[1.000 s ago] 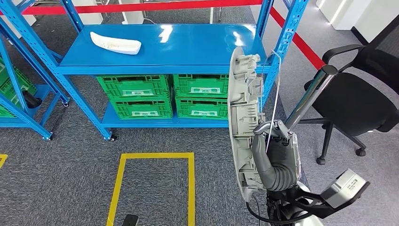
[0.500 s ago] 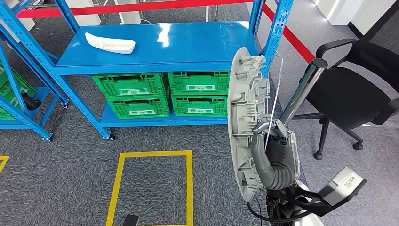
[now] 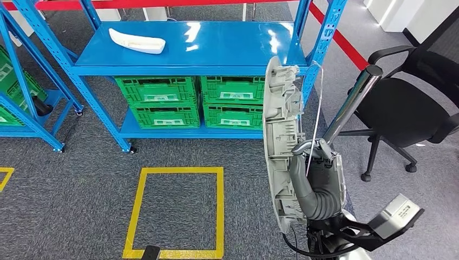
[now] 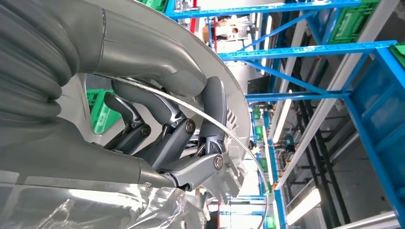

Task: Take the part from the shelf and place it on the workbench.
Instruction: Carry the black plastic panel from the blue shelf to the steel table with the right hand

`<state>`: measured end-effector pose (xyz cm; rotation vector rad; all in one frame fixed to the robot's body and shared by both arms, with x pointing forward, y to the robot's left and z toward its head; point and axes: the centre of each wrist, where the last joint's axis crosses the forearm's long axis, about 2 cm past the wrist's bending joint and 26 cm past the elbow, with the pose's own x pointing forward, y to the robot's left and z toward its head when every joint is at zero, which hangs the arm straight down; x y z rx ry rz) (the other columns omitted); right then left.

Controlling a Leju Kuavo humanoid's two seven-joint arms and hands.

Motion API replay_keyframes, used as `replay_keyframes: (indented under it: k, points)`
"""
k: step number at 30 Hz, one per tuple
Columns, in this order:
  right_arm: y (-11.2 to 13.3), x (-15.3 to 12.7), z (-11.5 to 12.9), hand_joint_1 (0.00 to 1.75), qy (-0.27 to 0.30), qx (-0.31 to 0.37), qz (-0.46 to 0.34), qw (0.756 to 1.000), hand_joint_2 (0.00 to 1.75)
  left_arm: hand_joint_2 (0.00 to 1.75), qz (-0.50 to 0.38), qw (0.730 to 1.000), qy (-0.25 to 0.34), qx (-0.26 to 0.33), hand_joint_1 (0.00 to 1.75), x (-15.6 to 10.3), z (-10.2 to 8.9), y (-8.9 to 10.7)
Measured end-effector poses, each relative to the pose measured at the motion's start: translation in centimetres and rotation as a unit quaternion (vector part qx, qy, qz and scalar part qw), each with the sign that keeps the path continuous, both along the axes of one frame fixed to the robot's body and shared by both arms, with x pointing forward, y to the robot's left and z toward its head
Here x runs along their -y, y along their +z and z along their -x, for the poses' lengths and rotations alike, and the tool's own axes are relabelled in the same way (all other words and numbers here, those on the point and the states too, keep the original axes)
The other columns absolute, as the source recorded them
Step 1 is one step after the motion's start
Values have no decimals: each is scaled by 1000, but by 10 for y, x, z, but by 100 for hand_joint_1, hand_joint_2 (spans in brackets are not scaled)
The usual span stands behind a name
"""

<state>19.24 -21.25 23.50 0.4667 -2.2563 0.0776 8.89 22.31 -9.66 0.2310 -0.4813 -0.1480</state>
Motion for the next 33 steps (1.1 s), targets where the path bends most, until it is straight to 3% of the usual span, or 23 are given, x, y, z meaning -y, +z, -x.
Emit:
replay_keyframes:
  k: [33]
  points:
    - [0, 0, -1, 175, 1, -4, -4, 1000, 175, 175, 4, 1000, 6, 3, 0, 5, -3, 1]
